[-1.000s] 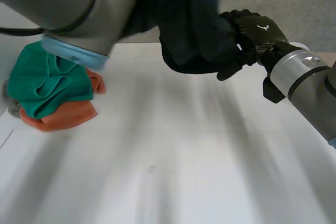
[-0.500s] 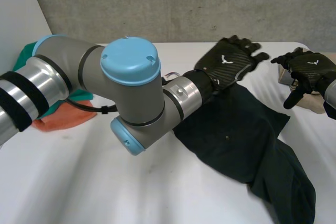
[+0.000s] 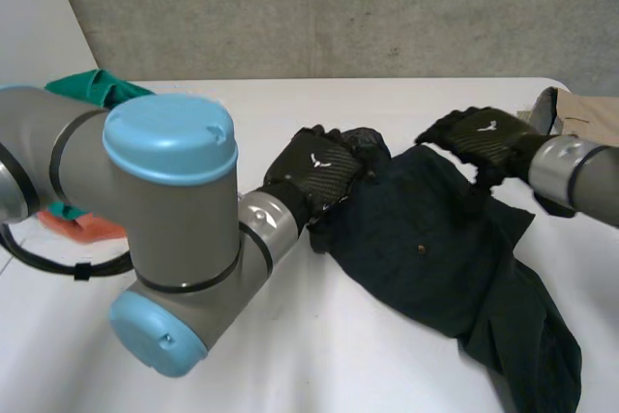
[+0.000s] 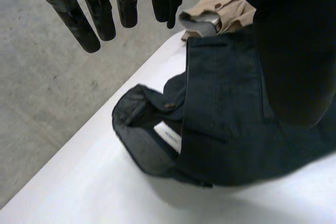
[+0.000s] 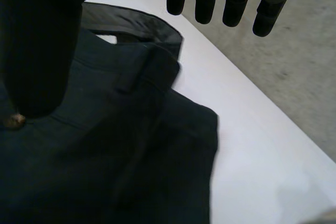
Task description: Fold the laundry.
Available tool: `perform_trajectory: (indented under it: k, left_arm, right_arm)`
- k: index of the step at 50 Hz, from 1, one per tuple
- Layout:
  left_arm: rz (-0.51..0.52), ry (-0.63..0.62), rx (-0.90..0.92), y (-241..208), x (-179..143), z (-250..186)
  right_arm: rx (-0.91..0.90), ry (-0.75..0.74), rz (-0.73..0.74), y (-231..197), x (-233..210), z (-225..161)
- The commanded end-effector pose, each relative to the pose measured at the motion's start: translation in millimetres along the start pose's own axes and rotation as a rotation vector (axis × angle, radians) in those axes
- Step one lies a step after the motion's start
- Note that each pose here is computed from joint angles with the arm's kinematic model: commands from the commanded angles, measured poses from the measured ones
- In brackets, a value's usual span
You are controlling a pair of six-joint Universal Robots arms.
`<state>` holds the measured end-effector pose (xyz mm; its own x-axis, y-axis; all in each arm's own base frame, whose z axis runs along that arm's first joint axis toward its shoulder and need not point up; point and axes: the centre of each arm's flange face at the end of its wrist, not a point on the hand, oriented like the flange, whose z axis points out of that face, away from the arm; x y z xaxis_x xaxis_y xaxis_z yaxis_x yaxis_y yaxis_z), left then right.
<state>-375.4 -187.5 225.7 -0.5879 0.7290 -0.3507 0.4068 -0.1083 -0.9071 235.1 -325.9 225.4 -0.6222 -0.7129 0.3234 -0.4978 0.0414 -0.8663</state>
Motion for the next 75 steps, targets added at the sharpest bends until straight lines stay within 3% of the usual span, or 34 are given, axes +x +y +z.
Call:
perform_trajectory:
  k: [1, 7, 11, 19, 31, 41, 53, 65, 71, 75]
  left_arm:
    - [-0.02, -0.085, 0.022, 3, -9, -10]
    - [-0.083, -0.148, 0.036, 4, -29, -17]
    - [-0.141, -0.187, 0.027, 9, -46, -13]
    - [-0.218, -0.229, -0.007, 28, -68, 4]
    - [-0.247, -0.163, 0.014, 43, -74, 47]
    - [-0.33, -0.191, 0.04, 41, -92, 66]
    - [-0.393, -0.14, 0.003, 54, -75, 75]
    - [-0.492, -0.133, 0.076, 33, -58, 85]
    - [-0.523, -0.065, 0.026, 28, -33, 77]
    - [-0.533, -0.066, 0.014, 22, -40, 70]
  right_arm:
    - [0.005, 0.018, 0.014, 2, -20, 34]
    - [-0.041, 0.046, 0.031, 12, -34, 63]
    - [-0.012, 0.092, 0.009, -12, -36, 64]
    - [0.259, 0.093, -0.049, -118, -52, -6]
    - [0.498, 0.019, -0.038, -186, -76, -85]
    - [0.523, -0.017, -0.062, -191, -88, -109]
    - [0.55, -0.046, -0.082, -197, -94, -126]
    - [0.638, -0.058, -0.025, -216, -90, -155]
    - [0.627, -0.038, 0.021, -213, -78, -147]
    - [0.585, 0.001, 0.045, -203, -62, -127]
